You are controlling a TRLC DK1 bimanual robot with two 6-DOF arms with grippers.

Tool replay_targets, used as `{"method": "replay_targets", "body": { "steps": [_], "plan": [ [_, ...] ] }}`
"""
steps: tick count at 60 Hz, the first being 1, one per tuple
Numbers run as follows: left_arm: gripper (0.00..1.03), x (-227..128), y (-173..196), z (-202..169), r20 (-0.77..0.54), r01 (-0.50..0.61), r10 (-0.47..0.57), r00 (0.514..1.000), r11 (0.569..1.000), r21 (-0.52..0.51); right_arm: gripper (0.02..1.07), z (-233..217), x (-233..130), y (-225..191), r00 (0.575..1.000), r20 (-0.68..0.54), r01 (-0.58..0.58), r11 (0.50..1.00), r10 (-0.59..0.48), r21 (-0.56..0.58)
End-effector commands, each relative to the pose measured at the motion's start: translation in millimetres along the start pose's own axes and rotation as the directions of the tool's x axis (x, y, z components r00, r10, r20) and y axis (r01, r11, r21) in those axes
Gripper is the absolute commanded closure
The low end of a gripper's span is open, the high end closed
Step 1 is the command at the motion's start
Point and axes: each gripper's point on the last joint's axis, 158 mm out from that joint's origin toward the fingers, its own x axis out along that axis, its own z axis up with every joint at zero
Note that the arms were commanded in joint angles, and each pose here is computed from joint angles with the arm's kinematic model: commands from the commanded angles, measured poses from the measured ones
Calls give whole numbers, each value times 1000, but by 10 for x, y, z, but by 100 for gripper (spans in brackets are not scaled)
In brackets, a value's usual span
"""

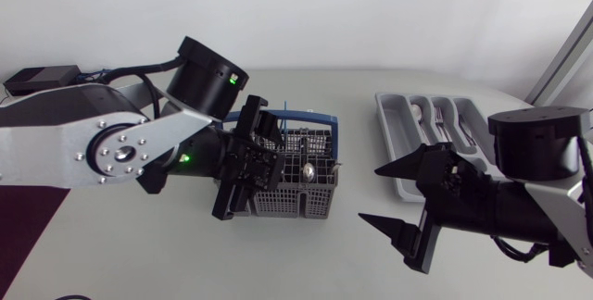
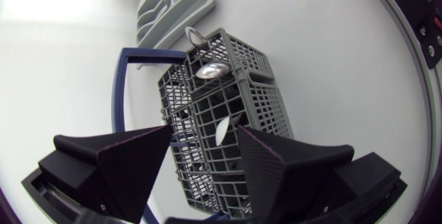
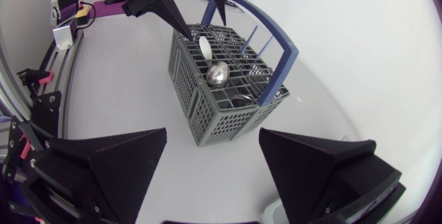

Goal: Unload the cutlery basket into the drawer organizer.

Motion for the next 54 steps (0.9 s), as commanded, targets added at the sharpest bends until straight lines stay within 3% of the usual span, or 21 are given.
{"method": "replay_targets", "body": {
  "steps": [1, 10, 33, 40, 49, 54],
  "plan": [
    [27, 56, 76, 13, -6, -5, 5, 1000, 999, 53, 11, -36, 40, 84, 1000, -4, -10, 999, 10, -31],
    [43, 106, 43, -51, -27, 11, -9, 1000, 996, 87, 11, -6, 66, 96, 1000, 4, -9, 999, 9, -42],
    [44, 188, -28, -188, -62, 18, -9, 998, 989, 146, 11, 46, 88, 130, 1000, 9, -20, 999, 20, -50],
    [57, 227, -88, -215, -66, 28, -18, 998, 986, 163, 11, 50, 89, 116, 1000, 9, -15, 999, 15, -49],
    [58, 263, -141, -233, -69, 39, -28, 997, 986, 162, 11, 30, 97, 115, 1000, 3, -13, 999, 13, -46],
    [72, 304, -210, -248, -75, 59, -47, 996, 986, 159, 11, 28, 108, 109, 1000, 5, -10, 999, 11, -43]
  ]
}}
